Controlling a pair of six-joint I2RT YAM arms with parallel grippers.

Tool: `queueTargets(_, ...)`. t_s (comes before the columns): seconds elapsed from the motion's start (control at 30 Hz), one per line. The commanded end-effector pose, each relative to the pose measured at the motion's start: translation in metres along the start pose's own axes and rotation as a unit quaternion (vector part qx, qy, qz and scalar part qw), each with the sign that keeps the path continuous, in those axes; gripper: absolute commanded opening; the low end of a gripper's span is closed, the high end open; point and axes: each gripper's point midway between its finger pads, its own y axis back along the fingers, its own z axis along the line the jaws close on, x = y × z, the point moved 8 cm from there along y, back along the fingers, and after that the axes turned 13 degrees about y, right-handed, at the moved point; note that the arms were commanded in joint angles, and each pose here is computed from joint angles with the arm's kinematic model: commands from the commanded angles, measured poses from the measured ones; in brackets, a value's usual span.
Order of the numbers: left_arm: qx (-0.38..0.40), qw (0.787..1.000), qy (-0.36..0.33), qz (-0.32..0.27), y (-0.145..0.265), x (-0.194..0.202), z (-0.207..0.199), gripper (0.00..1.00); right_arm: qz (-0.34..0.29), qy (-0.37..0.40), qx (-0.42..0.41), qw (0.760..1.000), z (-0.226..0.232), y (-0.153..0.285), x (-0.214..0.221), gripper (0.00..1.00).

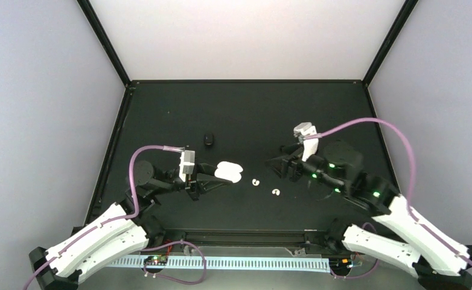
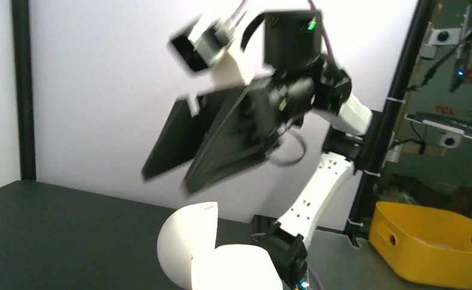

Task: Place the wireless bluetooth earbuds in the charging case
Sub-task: Open the charging case, then pick up the earbud from the center of the board.

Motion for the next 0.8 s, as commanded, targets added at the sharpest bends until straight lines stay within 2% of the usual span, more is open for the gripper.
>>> queueTargets(0.0, -0.027, 0.997, 0.028, -0.073, 0.014, 0.007, 0.007, 0.02, 0.102, -0.096, 0.094, 0.986, -0.043, -0.039, 0.082, 0.75)
queueTargets(0.13, -0.053, 0.992, 0.052, -0.097, 0.028, 0.027, 0.015, 0.02, 0.169, -0.155, 0.125, 0.965, -0.068, -0.062, 0.152, 0.72)
queueTargets(0.37, -0.073, 0.994, 0.038, -0.075, 0.039, 0.039, 0.012, 0.01, 0.269, -0.2, 0.139, 0.932, -0.073, -0.077, 0.235, 0.62)
queueTargets(0.57, -0.071, 0.996, 0.024, -0.054, 0.04, 0.041, 0.01, 0.01, 0.295, -0.224, 0.153, 0.916, -0.076, -0.08, 0.266, 0.54)
queueTargets(0.77, -0.072, 0.996, 0.022, -0.049, 0.039, 0.041, 0.01, 0.01, 0.292, -0.222, 0.155, 0.917, -0.079, -0.093, 0.262, 0.44)
